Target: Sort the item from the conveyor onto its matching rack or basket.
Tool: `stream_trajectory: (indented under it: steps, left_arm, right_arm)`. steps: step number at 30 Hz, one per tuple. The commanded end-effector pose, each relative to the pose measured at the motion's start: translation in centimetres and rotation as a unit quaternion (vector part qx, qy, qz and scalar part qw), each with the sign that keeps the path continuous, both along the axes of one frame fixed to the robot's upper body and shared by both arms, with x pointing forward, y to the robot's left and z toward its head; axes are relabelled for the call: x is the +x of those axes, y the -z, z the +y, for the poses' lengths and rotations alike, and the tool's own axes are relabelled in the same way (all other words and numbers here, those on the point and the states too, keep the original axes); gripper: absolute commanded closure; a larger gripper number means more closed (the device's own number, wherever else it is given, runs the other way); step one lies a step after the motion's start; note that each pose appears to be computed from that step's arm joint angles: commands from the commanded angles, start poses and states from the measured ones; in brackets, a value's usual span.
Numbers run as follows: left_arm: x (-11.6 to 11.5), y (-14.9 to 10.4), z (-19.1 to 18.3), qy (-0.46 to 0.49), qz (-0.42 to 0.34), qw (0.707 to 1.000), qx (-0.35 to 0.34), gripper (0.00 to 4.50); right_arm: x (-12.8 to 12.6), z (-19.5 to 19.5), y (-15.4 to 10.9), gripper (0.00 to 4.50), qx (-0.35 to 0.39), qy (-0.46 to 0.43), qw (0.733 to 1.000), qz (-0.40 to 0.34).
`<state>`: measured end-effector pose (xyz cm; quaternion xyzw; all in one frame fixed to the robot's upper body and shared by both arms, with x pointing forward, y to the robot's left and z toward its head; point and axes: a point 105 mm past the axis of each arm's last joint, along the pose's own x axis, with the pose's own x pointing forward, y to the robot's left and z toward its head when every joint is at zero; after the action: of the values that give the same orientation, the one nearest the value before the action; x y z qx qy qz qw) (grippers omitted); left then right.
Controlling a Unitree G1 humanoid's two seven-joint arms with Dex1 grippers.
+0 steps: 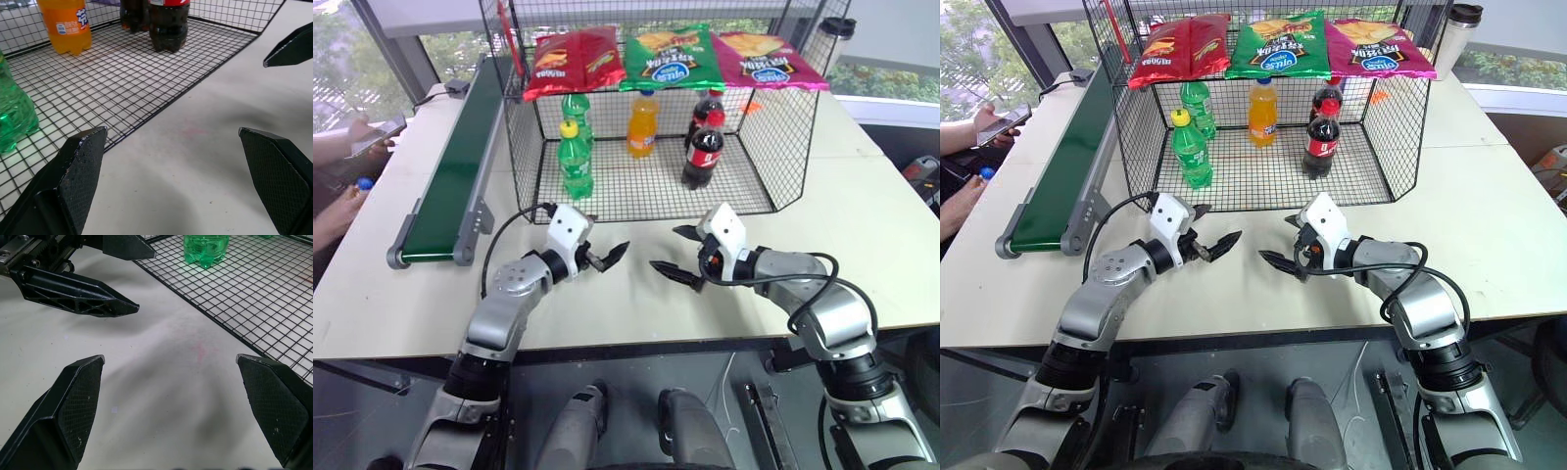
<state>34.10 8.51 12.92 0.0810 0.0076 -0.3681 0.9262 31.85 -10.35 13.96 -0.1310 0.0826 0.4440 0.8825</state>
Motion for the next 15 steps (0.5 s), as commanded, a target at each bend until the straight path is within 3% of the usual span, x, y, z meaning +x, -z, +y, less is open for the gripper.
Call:
stream_trajectory:
  steps: [1, 15]
  left_arm:
    - [-0.37, -1.26, -0.14, 0.015, -0.016, 0.999, -0.024, 0.00]
    - [-0.40, -0.50, -0.03, 0.004, -0.015, 1.000, 0.003, 0.00]
  right_arm:
    - [-0.39, 0.56, -1.14, 0.02, 0.005, -0.015, 1.000, -0.022]
    - [-0.58, 0.93, -1.08, 0.02, 0.006, -0.022, 1.000, -0.018]
